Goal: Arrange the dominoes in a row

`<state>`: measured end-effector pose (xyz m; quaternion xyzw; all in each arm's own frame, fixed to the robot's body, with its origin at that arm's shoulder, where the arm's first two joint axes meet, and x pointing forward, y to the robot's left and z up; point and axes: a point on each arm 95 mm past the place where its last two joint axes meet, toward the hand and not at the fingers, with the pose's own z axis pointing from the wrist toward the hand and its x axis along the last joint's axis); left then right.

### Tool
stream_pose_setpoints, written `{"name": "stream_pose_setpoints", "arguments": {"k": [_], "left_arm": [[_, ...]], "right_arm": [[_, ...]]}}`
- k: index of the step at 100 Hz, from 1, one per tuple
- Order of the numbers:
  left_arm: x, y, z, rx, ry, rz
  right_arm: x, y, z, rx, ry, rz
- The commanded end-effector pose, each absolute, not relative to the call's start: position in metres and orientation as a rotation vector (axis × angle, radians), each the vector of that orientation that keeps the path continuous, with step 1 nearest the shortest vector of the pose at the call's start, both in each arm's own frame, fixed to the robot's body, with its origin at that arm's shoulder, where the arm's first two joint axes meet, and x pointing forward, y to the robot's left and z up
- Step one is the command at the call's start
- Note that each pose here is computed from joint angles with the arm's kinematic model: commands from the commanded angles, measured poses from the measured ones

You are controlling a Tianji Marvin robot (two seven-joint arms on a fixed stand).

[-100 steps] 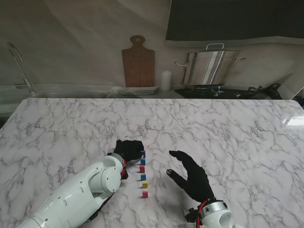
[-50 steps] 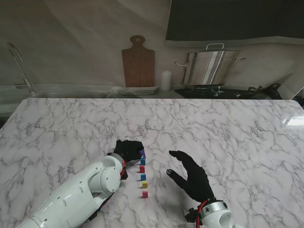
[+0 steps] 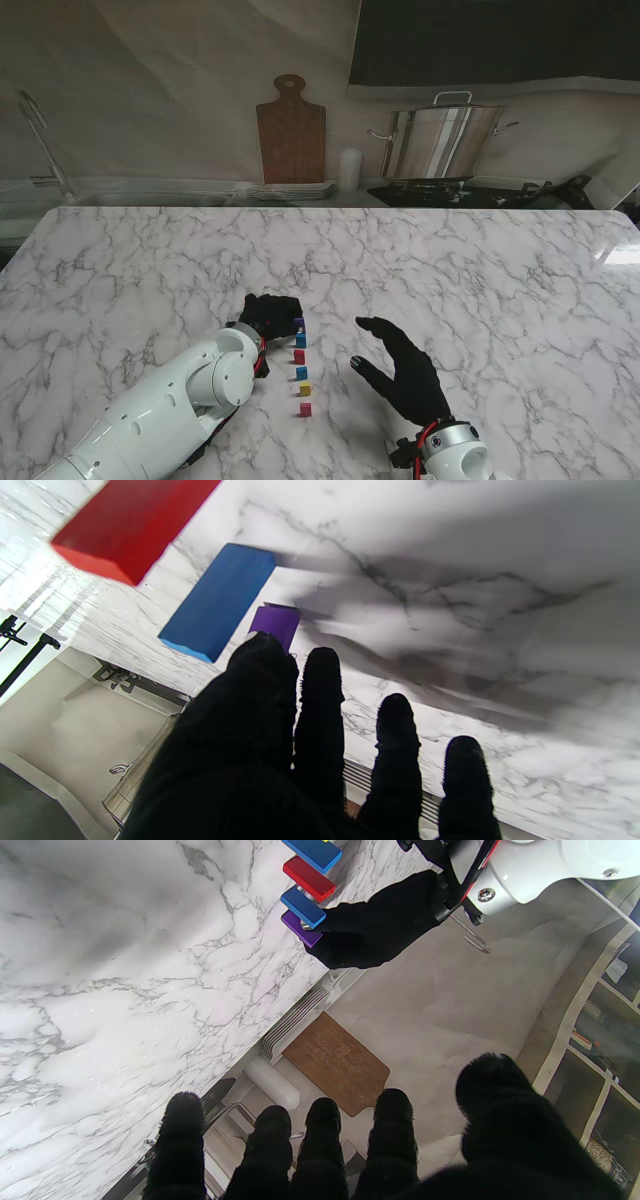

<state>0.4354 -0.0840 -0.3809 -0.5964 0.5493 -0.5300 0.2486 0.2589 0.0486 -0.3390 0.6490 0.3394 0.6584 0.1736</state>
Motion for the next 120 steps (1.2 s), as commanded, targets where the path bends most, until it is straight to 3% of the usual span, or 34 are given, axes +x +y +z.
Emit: {"name": "stream_pose_setpoints", "arguments": {"k": [1,120], "left_arm": [[0.4347,-0.0861,-0.3822,-1.624,1.516,-1.440],[0.4335,-0.0848,-0.3834,-1.562,1.534,-1.439]], "right_arm": [[0.2572,0.0487,-0.3399,1.848,0.962,1.859],[0.2573,0.0483,-0.3395,1.849,0.959,1.859]]}}
